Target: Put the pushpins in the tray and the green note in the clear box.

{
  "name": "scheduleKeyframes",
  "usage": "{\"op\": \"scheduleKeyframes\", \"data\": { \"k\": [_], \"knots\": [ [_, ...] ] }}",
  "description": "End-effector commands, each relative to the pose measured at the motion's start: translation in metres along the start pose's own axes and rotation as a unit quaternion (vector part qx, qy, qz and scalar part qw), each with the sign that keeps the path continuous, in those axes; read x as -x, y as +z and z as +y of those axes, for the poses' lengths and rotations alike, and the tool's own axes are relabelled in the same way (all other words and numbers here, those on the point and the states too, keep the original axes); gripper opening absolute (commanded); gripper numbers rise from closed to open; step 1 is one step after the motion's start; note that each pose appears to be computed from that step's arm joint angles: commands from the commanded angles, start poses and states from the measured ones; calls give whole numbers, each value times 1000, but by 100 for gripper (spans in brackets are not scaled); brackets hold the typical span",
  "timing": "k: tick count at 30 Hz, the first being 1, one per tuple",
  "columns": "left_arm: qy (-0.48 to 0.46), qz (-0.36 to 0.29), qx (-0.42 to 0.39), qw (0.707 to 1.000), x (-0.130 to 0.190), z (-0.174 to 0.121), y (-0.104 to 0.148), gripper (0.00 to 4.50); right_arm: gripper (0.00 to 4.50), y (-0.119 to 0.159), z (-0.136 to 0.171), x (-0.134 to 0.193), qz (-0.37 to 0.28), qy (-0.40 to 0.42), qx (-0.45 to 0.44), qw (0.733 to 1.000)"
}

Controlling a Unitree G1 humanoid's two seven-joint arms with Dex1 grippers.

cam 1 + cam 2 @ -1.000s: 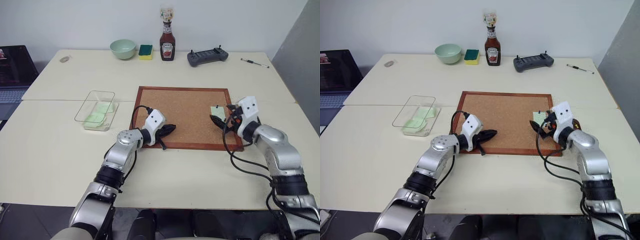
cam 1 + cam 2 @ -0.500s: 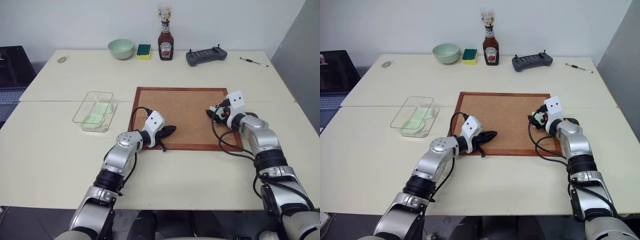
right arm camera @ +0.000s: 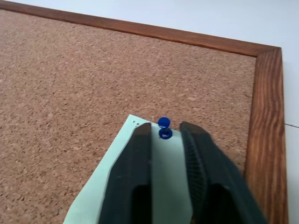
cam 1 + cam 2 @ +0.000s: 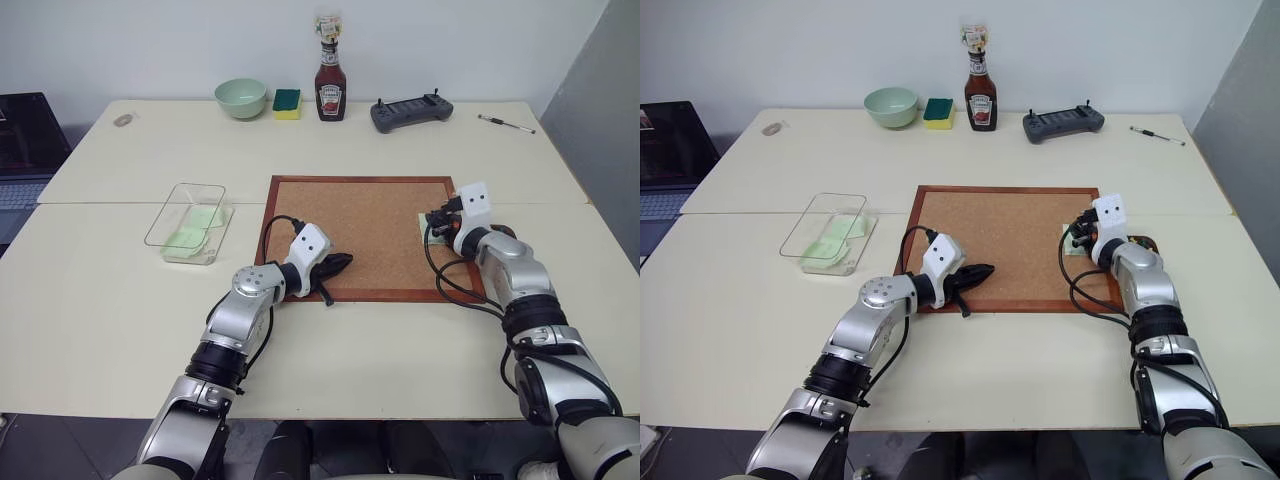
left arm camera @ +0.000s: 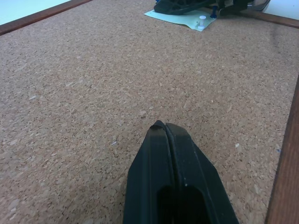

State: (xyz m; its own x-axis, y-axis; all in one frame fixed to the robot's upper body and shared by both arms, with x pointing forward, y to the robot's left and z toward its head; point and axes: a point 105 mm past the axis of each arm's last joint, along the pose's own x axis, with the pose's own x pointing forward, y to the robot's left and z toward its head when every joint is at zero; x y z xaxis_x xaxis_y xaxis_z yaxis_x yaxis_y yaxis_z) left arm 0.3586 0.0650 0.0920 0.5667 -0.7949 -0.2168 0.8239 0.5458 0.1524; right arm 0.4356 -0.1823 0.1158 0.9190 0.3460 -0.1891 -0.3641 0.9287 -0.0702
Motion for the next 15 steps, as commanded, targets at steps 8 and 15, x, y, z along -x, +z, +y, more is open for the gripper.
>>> {"op": "scheduleKeyframes", "data": {
  "k": [8, 15],
  "knots": [
    [-14, 18, -2, 1000, 2, -6, -11, 0, 6, 30, -1, 0, -49, 2, -2, 999],
    [-15, 21, -3, 1000, 3, -6, -12, 0, 6, 38, -1, 8, -69, 11, -10, 997]
  ]
}}
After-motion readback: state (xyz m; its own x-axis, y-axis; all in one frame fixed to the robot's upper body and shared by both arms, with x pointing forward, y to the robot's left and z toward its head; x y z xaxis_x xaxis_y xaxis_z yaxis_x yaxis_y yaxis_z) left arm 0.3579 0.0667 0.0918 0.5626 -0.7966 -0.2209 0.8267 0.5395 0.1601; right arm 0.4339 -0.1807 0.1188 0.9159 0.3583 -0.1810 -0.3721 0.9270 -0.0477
